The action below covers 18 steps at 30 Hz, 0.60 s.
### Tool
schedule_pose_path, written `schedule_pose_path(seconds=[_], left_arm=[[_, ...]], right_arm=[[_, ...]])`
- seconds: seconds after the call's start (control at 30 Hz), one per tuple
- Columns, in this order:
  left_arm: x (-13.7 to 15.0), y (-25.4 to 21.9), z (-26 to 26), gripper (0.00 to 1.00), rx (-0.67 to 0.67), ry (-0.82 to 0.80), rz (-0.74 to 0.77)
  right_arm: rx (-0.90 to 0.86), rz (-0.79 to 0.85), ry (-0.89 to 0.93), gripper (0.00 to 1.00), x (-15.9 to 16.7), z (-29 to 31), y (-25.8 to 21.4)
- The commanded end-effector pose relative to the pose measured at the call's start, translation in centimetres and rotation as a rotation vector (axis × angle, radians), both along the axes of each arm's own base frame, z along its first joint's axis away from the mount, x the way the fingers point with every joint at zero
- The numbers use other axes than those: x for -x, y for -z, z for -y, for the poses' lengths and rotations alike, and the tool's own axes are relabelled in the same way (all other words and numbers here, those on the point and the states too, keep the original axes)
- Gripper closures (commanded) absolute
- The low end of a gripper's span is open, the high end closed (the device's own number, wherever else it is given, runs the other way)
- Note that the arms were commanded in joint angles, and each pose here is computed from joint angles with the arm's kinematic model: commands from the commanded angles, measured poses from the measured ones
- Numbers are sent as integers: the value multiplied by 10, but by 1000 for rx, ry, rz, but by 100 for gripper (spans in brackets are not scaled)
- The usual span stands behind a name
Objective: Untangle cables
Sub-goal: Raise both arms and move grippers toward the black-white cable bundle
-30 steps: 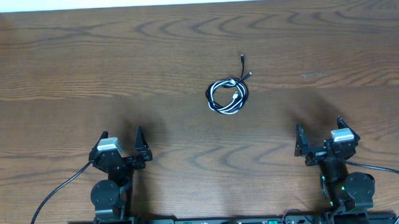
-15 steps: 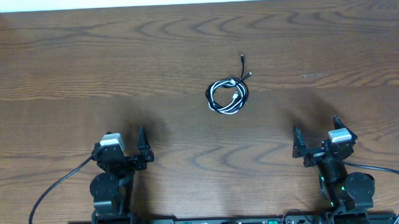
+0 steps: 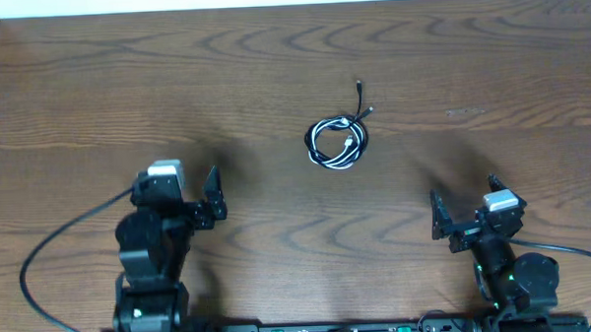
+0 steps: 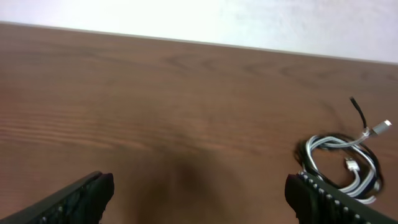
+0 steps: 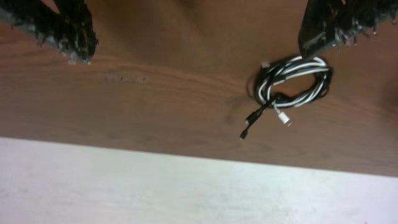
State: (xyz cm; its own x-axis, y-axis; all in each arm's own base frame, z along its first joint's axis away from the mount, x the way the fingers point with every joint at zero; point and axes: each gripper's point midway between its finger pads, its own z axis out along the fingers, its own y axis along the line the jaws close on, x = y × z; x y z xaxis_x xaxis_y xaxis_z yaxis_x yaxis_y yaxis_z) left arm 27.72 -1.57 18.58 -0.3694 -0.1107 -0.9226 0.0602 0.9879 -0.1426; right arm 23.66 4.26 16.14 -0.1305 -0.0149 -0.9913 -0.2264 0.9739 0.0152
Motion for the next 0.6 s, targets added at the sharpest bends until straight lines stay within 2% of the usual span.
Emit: schedule_pose_path(seconds=[0.0,0.27,0.57], left_arm=[[-9,-16,10,7,11,66,-42],[-28,-26,24,6,70,138,-279],[-47,-39,64,6,85,264,-414]], right_arm=[[-10,21,-24,1,5,-4,-30],[-4,-134,-31,1,-7,-6,-75],[-34,-423,-148,1,-37,-29,-111]])
